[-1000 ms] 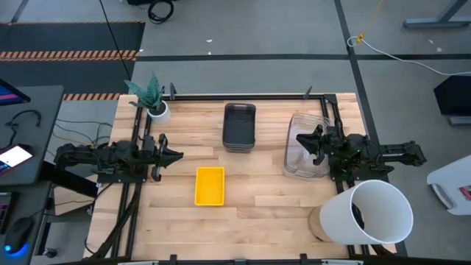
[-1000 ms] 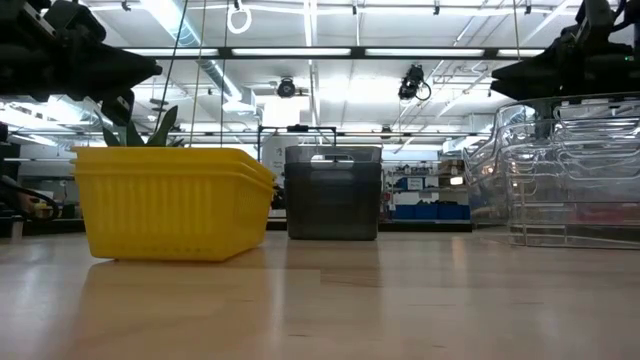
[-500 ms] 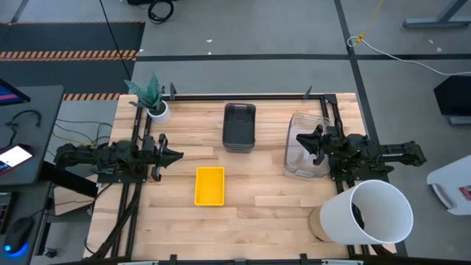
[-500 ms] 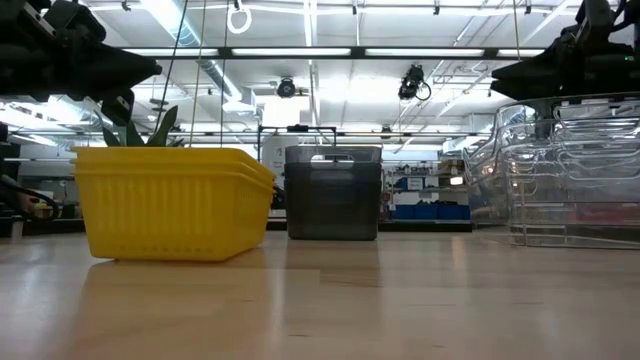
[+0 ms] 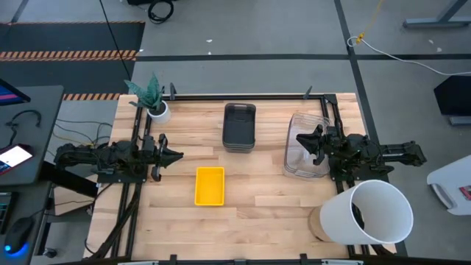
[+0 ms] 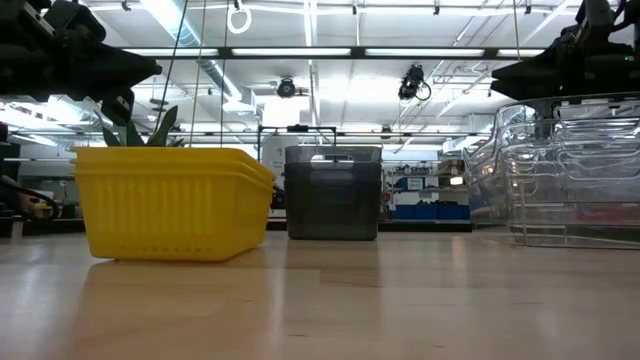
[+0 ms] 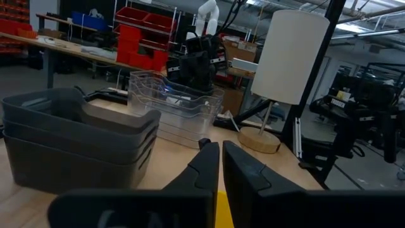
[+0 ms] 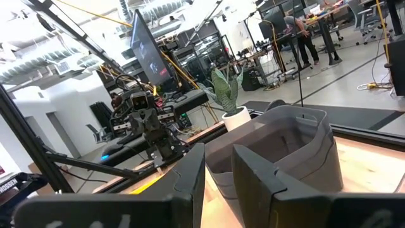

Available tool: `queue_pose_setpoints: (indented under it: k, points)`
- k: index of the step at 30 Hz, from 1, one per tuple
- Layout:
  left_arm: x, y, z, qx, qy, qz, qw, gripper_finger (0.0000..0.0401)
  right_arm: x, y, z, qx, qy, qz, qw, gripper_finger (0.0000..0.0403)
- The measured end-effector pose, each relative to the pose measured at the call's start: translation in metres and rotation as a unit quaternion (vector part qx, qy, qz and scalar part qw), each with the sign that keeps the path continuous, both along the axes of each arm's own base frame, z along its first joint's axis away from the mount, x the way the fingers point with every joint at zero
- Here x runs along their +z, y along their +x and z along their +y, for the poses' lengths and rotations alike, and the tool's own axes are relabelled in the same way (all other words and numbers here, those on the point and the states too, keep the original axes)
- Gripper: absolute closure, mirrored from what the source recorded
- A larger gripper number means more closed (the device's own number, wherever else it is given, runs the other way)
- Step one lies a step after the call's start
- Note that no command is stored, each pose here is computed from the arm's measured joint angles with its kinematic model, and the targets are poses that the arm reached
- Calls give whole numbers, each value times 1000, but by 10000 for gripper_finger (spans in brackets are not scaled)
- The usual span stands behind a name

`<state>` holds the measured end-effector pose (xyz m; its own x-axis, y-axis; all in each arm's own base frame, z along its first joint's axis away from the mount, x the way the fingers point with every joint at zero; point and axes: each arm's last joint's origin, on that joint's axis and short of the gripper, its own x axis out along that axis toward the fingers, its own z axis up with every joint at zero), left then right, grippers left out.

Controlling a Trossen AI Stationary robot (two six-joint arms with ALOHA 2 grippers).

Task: Stack baskets by color
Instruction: Return to Home Position

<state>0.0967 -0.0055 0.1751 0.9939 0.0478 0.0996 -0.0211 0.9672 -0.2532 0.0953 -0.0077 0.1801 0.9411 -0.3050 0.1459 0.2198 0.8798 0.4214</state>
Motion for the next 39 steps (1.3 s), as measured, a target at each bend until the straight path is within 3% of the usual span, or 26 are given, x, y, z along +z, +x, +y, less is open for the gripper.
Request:
queue_pose_setpoints:
  k: [39]
  points:
    - [0,0,0,0,-4,0,1000,374,0,0,0,0,0,0,1000,319]
